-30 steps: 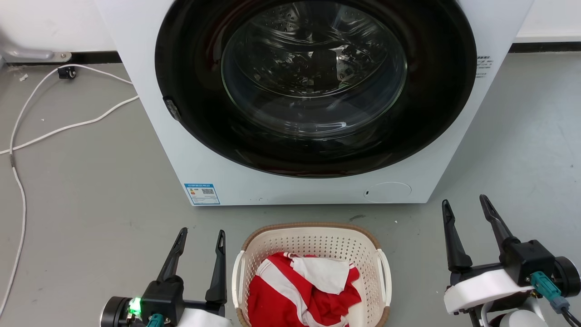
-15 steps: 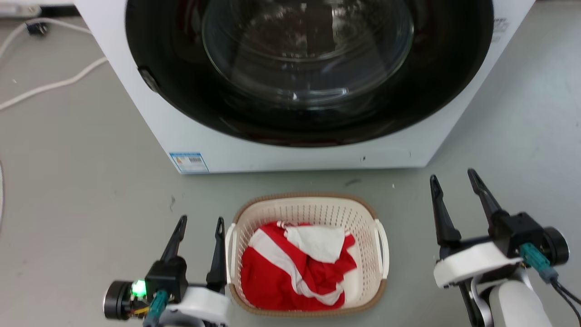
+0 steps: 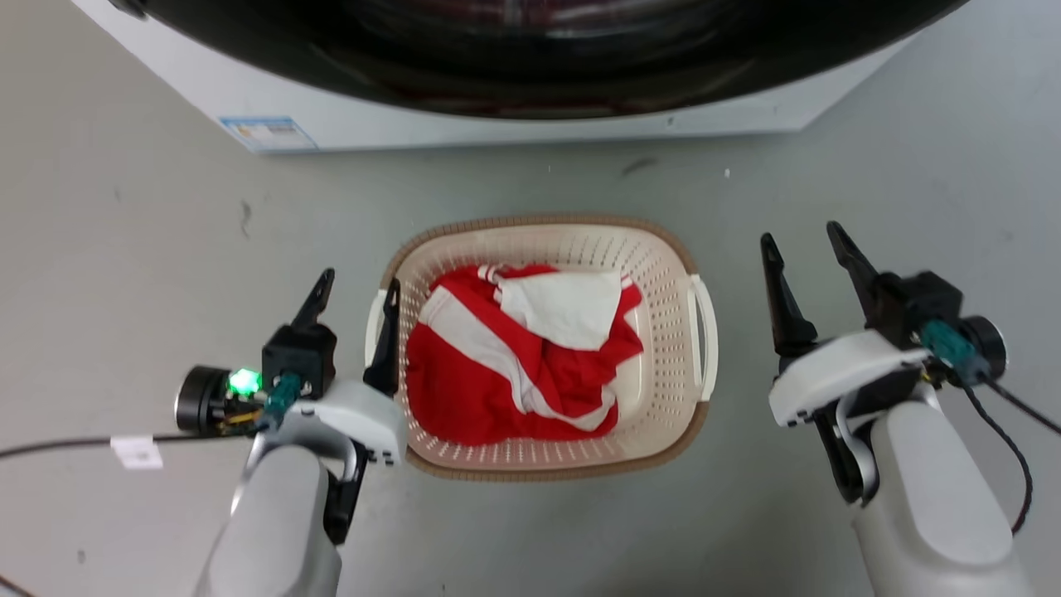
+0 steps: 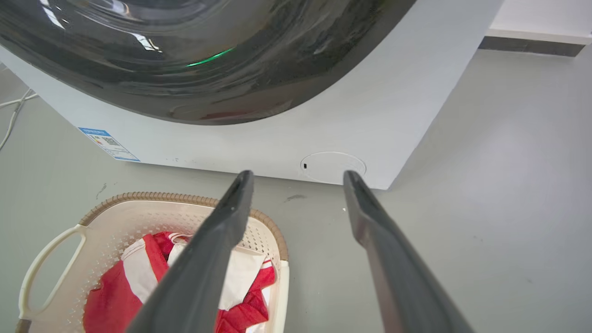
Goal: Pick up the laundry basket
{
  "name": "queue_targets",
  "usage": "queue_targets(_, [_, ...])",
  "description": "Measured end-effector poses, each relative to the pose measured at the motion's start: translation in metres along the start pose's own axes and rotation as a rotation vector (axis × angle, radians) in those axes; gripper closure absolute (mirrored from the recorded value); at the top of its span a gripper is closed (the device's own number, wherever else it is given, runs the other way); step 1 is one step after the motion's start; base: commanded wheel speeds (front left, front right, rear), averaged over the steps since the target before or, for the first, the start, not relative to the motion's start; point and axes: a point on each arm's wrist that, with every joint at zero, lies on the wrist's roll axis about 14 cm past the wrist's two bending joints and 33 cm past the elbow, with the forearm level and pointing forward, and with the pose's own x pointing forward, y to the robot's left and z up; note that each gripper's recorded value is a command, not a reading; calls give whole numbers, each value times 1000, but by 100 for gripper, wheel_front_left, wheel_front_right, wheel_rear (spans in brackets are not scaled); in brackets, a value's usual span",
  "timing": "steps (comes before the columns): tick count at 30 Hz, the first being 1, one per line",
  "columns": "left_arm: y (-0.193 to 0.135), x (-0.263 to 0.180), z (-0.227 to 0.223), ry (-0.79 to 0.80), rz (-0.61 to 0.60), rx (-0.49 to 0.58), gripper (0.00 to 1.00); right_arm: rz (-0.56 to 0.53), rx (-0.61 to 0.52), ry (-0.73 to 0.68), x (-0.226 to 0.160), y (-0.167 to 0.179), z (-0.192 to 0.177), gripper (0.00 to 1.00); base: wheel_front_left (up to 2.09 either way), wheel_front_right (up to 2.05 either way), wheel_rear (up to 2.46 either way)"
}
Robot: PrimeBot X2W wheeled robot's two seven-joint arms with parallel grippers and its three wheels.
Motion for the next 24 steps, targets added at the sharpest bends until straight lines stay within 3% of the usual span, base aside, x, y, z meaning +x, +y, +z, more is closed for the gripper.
queue_targets(11, [11,28,-96,274,-20,-30,0,16,62,337,28,4,-105,0,0,0,0])
queue_targets(24, [25,42,-160,484,-24,-23,0,49,109,658,35,16,-185,0,0,0,0])
